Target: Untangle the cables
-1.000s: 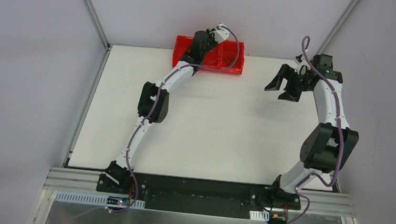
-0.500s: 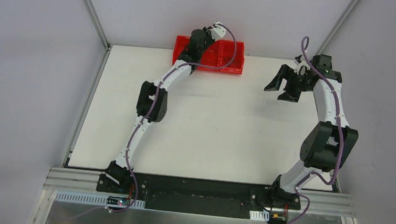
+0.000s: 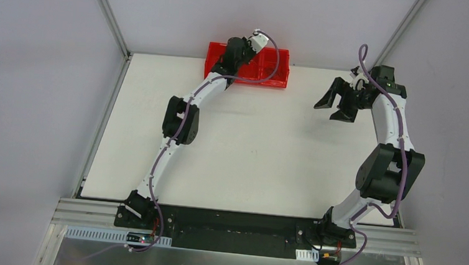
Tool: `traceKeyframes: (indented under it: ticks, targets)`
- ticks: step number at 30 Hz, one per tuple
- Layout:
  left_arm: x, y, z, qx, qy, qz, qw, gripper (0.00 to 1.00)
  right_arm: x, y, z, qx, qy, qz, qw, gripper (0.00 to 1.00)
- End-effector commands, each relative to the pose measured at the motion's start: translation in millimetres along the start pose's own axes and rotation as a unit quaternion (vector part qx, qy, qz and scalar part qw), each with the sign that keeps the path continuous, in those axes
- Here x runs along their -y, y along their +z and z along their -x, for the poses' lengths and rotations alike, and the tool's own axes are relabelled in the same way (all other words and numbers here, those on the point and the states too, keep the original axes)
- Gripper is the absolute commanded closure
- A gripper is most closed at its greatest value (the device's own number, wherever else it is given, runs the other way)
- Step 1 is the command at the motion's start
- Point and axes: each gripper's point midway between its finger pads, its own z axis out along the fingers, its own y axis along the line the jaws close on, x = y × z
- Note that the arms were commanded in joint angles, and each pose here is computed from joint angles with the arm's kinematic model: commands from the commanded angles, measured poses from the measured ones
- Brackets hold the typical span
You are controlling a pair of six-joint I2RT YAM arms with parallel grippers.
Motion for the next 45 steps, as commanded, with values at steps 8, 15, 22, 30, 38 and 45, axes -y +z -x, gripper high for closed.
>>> traceKeyframes:
  ticks: [8,15,22,30,38,45]
  targets:
    - [10.4,-0.7,-3.3,-0.002,-0.040,-0.025,0.999,0.94,-2.9,-6.7,6.3,0.003,0.004,0.012,1.000,0.10]
    - [-6.4,-9.1,32.4,0.020,-0.059,-0.016,0.998,0.74,-4.8,-4.3,9.0,0.004,0.009,0.021,1.000,0.10]
    - [-11.8,-24.4,57.6,0.031,-0.086,-0.034,0.995,0.50,-9.4,-6.6,14.9,0.011,0.007,0.028,1.000,0.10]
    - [-21.6,-62.7,96.7,-0.001,-0.126,-0.072,0.989,0.02,-16.6,-14.3,25.4,0.034,-0.022,0.034,0.999,0.09]
    - [-17.9,-167.1,98.4,-0.129,-0.215,-0.195,0.948,0.01,-33.8,-47.8,90.5,0.136,-0.111,0.010,0.985,0.01]
    - [-65.6,-244.4,65.2,-0.236,-0.436,-0.201,0.845,0.01,-34.9,-66.1,83.8,0.158,-0.137,-0.018,0.978,0.01]
